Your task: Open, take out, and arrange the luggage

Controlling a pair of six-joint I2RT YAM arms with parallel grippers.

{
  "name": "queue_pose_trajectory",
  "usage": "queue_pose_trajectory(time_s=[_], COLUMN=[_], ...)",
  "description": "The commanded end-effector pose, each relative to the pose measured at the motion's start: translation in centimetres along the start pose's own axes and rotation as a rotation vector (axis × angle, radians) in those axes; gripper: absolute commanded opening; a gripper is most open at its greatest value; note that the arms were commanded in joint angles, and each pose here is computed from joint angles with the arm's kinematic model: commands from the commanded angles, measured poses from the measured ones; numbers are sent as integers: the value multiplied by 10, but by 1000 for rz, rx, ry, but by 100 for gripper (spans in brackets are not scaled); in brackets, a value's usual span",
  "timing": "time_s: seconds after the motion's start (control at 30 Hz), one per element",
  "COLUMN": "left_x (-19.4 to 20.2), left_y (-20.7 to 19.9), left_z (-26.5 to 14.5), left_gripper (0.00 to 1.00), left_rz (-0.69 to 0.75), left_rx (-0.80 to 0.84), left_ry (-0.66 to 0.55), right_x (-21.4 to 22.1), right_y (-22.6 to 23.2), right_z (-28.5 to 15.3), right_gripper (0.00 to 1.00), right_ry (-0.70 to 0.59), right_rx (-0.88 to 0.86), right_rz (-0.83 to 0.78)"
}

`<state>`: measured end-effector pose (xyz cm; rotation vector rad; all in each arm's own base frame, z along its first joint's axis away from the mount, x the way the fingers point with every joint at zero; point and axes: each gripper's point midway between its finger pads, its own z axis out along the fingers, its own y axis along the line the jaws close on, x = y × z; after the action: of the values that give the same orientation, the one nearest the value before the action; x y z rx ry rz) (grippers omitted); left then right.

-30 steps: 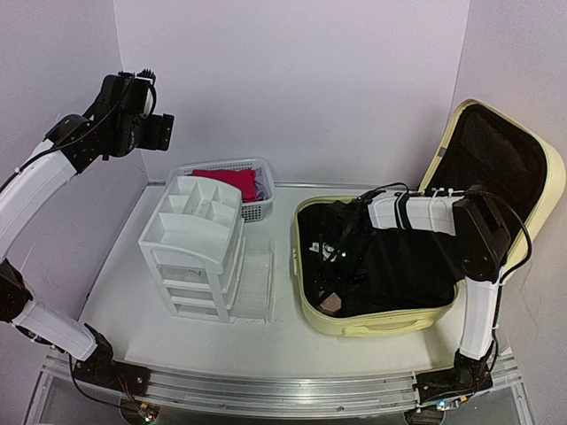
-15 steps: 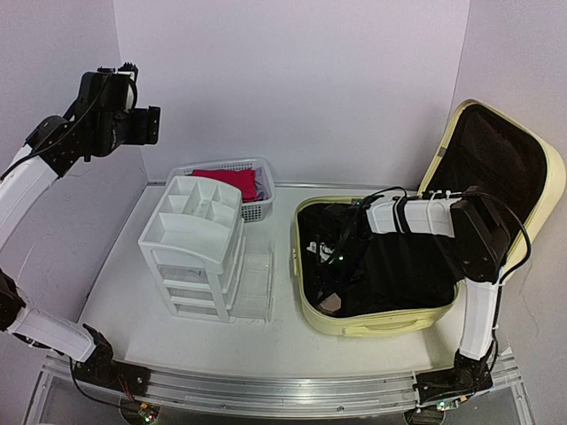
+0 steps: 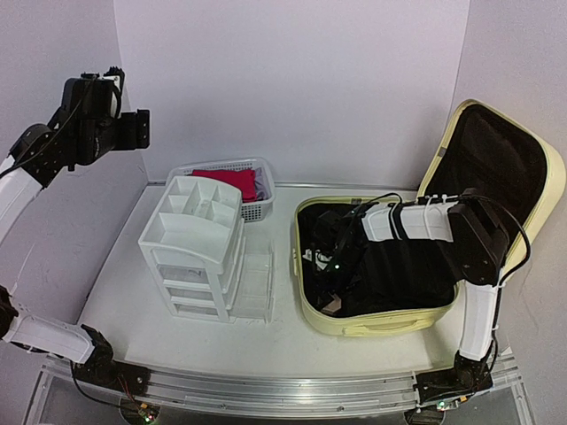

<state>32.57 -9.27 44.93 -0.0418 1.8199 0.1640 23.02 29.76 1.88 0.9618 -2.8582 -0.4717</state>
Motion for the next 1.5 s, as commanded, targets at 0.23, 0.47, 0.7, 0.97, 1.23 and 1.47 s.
queue_pose_trajectory(time_s=[0.23, 0.47, 0.7, 0.97, 1.23, 1.47], left_x=[-9, 1, 23, 51, 74, 79], left_y=[16, -2, -39, -41, -28, -17], left_z=[-27, -42, -65, -77, -80, -84], left_gripper=[94, 96, 97, 97, 97, 97], left_rz=[-102, -189, -116, -183, -188, -200], left_rx=[54, 229, 506, 562, 524, 494], left_ry=[-55, -40, 7, 100, 140, 124], right_x=[-5, -30, -67, -98, -110, -124], right_y=[-8, 14, 96, 158, 165, 167], right_z=[-87, -132, -164, -155, -104, -74], right_gripper=[54, 52, 39, 39, 39, 39], right_ry=[-297, -576, -690, -687, -609, -587], right_rx=[137, 23, -119, -104, -36, -51], right_rz=[21, -66, -300, -467, -613, -642])
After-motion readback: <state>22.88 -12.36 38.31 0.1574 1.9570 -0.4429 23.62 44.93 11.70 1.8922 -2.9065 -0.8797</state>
